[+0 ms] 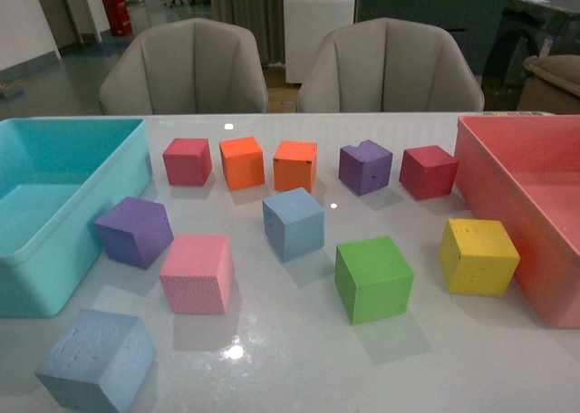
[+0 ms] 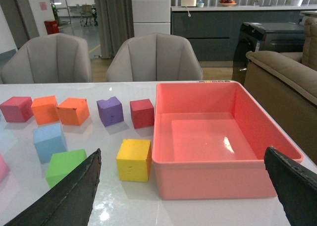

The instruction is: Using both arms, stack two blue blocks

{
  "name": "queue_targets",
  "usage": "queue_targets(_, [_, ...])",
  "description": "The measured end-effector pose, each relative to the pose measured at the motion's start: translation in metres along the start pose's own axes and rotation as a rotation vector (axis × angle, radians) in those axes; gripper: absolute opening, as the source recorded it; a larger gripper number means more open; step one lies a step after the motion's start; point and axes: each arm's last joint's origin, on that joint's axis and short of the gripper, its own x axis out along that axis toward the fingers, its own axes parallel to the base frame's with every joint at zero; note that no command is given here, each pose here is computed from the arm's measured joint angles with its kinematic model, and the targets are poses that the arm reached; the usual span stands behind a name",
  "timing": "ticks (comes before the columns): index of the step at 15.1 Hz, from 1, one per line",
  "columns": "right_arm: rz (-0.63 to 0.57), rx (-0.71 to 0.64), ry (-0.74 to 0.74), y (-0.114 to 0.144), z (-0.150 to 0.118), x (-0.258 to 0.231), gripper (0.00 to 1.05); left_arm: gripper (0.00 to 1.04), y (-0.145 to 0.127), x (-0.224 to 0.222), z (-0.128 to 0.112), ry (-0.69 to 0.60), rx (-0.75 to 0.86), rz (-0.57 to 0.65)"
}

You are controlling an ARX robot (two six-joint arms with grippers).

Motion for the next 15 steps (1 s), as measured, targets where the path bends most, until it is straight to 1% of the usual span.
queue_targets(2, [0.0,0.0,0.0,0.0,0.0,0.0,0.98,0.98,-0.005,0.034,-0.001,0.067,0.017,-0.004])
queue_targets(3, [0.0,0.0,0.0,0.0,0.0,0.0,0.98,0.98,-0.006,0.053,-0.009,0.131,0.02,-0.006])
queue_targets(6, [0.0,0.0,0.0,0.0,0.0,0.0,0.98,0.98,-0.007,0.087,-0.039,0.305,0.02,-0.008])
queue_targets(11, [0.0,0.0,0.0,0.0,0.0,0.0,0.98,0.98,0.0,0.109,-0.051,0.372,-0.015,0.014])
queue_targets(15, [0.0,0.0,0.0,0.0,0.0,0.0,0.98,0.98,0.002,0.116,-0.055,0.386,-0.05,0.013])
